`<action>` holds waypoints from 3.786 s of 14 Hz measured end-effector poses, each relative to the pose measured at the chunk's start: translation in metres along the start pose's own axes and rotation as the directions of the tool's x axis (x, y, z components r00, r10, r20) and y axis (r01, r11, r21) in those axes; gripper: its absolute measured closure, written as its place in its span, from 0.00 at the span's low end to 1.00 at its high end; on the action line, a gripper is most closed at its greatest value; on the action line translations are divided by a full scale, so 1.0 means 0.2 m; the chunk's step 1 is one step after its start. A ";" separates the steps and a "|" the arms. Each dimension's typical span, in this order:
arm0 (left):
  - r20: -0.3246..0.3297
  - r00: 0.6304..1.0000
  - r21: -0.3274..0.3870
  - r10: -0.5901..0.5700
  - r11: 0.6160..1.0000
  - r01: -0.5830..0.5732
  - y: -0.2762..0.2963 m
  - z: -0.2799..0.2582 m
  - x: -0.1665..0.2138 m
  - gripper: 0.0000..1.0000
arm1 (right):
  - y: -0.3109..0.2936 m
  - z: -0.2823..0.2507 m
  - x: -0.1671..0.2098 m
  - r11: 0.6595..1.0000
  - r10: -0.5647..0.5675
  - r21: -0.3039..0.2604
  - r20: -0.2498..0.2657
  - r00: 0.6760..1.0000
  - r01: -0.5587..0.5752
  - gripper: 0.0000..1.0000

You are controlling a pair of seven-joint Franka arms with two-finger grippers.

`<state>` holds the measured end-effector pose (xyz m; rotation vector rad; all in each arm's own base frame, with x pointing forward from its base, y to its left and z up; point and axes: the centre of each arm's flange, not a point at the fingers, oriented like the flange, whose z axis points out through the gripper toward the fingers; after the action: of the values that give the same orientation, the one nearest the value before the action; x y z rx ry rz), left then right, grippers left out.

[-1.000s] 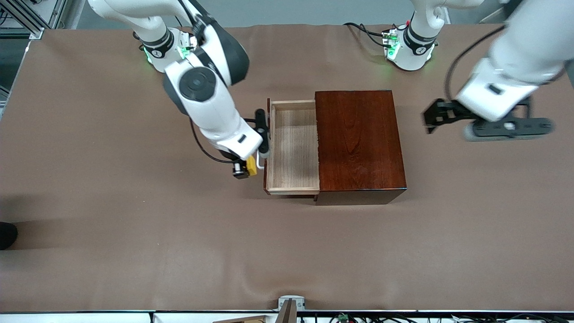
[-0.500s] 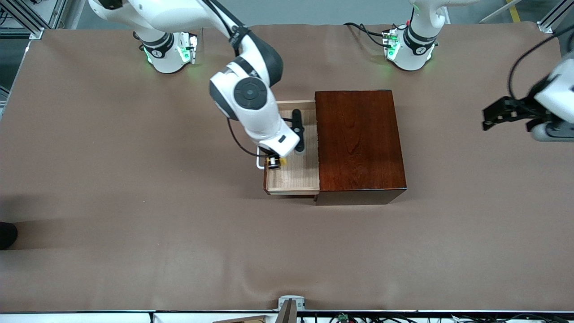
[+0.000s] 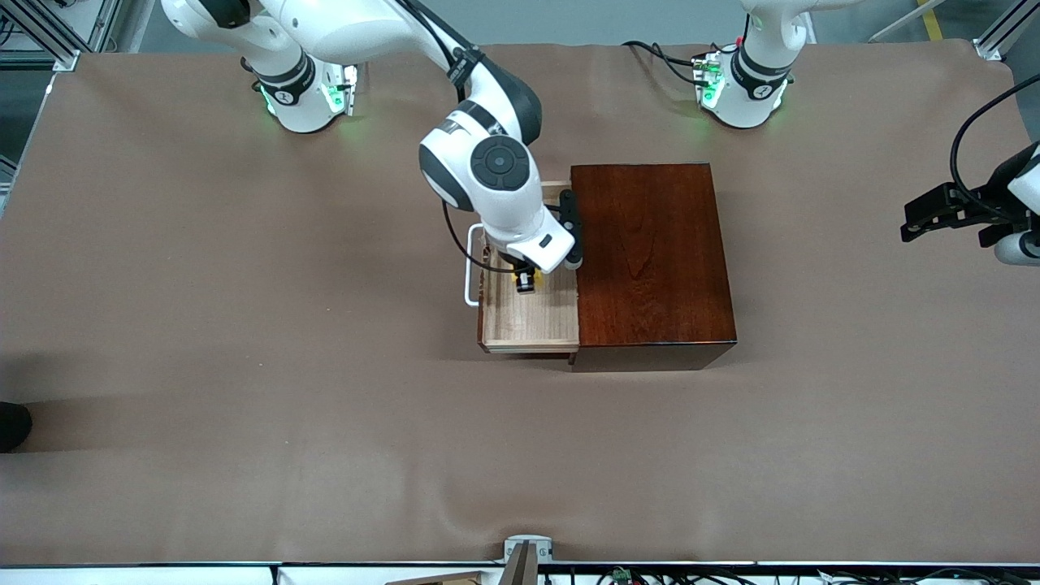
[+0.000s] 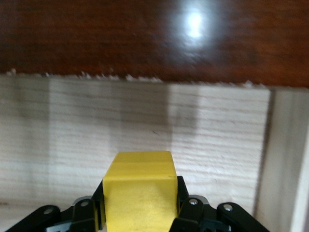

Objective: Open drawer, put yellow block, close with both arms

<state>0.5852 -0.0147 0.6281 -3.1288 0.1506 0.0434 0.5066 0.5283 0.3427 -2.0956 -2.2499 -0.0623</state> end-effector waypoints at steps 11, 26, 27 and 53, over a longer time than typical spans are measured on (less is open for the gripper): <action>0.000 1.000 0.000 0.003 1.000 -0.003 0.01 0.00 0.00 0.00 | 0.06 -0.05 -0.01 0.999 0.021 -0.038 -0.012 1.000 -0.022 0.00; 0.003 0.985 -0.010 0.175 0.985 -0.175 0.50 0.01 -0.01 0.00 | 0.50 -1.17 -1.75 0.857 0.516 -0.030 0.058 0.855 -0.515 0.00; 0.006 0.980 -0.013 0.199 0.980 -0.199 0.57 0.02 -0.01 0.00 | 0.51 -1.18 -1.89 0.834 0.551 -0.019 0.068 0.832 -0.551 0.00; -0.318 0.235 -0.093 0.918 0.217 -0.972 2.81 1.22 -0.18 0.00 | -0.10 -1.56 -2.61 0.172 0.980 -0.046 0.114 0.166 -0.984 0.00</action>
<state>0.4891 -0.5687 0.3812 -2.5893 2.2421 -0.2686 0.5291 -0.0167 0.6136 -3.0949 -0.3822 0.1870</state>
